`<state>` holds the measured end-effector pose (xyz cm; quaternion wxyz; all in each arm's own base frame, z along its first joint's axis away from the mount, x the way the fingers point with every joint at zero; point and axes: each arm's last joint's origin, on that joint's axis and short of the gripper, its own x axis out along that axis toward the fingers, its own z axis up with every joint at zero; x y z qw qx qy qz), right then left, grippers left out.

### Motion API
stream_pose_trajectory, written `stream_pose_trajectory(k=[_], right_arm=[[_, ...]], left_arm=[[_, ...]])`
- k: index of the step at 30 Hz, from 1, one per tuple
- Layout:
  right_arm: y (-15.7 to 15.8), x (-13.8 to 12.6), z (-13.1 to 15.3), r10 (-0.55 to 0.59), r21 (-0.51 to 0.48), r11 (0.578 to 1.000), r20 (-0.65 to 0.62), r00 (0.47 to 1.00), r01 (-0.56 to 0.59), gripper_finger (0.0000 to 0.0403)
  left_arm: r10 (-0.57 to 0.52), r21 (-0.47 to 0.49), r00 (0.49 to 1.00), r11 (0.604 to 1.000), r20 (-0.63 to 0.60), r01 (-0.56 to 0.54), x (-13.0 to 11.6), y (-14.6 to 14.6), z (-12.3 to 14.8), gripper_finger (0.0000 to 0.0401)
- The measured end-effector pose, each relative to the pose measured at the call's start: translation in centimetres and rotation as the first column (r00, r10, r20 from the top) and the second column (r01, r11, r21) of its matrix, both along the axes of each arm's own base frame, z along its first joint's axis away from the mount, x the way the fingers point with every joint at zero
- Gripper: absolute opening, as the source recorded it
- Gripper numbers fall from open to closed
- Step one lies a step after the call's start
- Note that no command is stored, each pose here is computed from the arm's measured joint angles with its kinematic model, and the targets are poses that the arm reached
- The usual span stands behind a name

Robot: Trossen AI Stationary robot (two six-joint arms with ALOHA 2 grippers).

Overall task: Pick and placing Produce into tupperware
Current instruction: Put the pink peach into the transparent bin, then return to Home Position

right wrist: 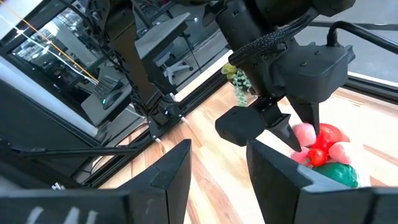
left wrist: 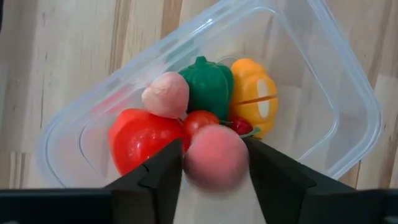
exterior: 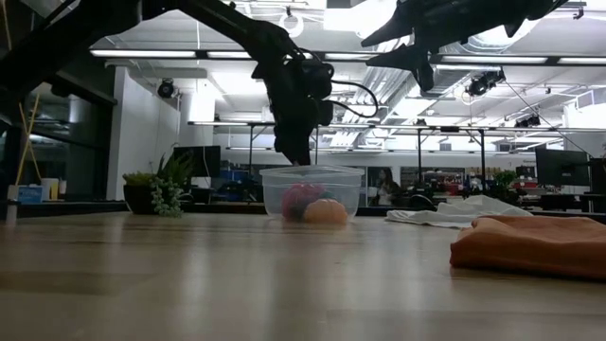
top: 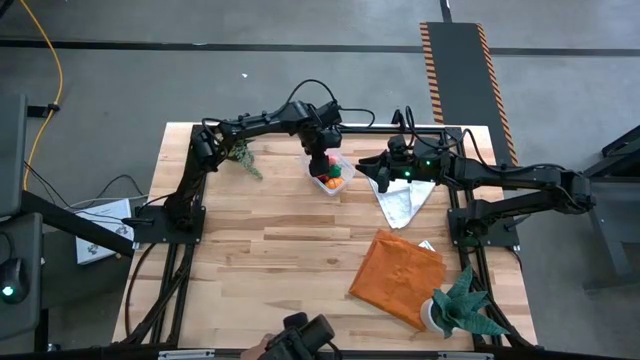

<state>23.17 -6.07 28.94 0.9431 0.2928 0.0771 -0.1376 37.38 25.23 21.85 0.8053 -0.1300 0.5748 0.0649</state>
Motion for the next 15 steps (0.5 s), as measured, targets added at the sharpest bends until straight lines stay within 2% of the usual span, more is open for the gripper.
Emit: stream_pose_trajectory(k=[8,15], right_arm=[[0.01,0.0,0.0,0.006,0.001,1.0,0.0,1.0,-0.006,0.0144],[0.08,0.02,0.0,0.033,-0.009,0.999,-0.002,0.999,-0.033,0.0144]], left_arm=[[0.015,-0.011,1.0,1.0,-0.011,-0.015,-0.1,-0.07,-0.01,0.0236],[0.015,-0.002,1.0,1.0,0.003,-0.015,0.02,0.02,0.04,0.0237]])
